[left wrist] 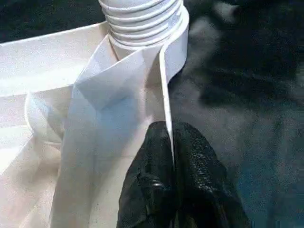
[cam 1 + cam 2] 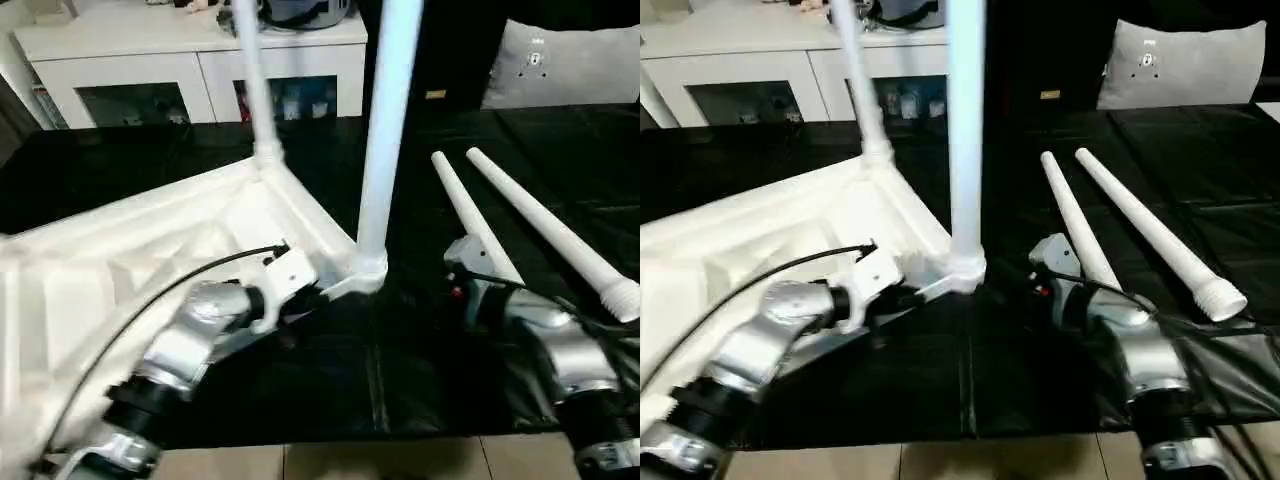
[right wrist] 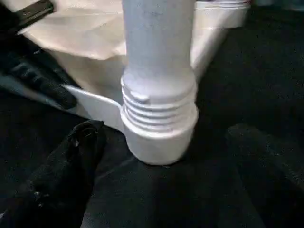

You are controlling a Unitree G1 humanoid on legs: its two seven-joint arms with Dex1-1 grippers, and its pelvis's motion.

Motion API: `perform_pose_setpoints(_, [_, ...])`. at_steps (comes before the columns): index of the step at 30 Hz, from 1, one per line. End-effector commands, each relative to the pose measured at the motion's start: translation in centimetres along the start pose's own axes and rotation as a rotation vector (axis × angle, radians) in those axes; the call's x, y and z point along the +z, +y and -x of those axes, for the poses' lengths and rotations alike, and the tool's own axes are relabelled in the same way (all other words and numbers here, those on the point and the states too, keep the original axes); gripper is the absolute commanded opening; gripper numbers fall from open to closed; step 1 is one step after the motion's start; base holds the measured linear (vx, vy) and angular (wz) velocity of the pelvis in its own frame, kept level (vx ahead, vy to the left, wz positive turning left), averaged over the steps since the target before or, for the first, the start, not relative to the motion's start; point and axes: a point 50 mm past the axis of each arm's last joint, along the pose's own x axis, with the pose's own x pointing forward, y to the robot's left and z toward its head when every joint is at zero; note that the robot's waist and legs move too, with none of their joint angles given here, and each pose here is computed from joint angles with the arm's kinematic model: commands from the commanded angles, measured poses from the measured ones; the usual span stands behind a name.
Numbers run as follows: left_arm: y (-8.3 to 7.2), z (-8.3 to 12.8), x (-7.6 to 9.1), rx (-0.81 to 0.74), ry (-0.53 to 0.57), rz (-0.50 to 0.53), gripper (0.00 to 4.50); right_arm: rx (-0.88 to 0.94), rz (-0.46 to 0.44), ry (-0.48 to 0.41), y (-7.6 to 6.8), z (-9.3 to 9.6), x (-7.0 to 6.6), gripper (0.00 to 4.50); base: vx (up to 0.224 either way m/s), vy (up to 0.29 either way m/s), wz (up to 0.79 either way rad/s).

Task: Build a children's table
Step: Rotate leg to tighten

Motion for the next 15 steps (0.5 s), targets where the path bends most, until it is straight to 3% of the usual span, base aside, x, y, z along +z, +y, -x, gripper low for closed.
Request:
perform_pose_setpoints(1, [-1.4, -0.1, -1.2, -0.179, 0.070, -0.049, 0.00, 0.101, 0.064, -0.003, 0.2, -0.3, 1.2, 4.43, 0.000, 0.000, 0.00])
perform_pose_setpoints(7, [-1.9, 0.6, -1.6, -0.314, 0.090, -0.111, 0.00, 0.210, 0.102, 0.018, 0.4, -0.8, 1.9, 4.43, 0.000, 0.000, 0.00])
perform_pose_setpoints(12, [-2.3, 0.8, -1.6, -0.409, 0.092, -0.153, 0.00, 0.315, 0.080, 0.019, 1.2, -1.7, 1.9, 4.43, 0.000, 0.000, 0.00])
perform_pose_setpoints(15, [-2.3, 0.8, -1.6, -0.425, 0.092, -0.162, 0.00, 0.368, 0.049, 0.022, 1.7, -1.9, 1.7, 4.05, 0.000, 0.000, 0.00])
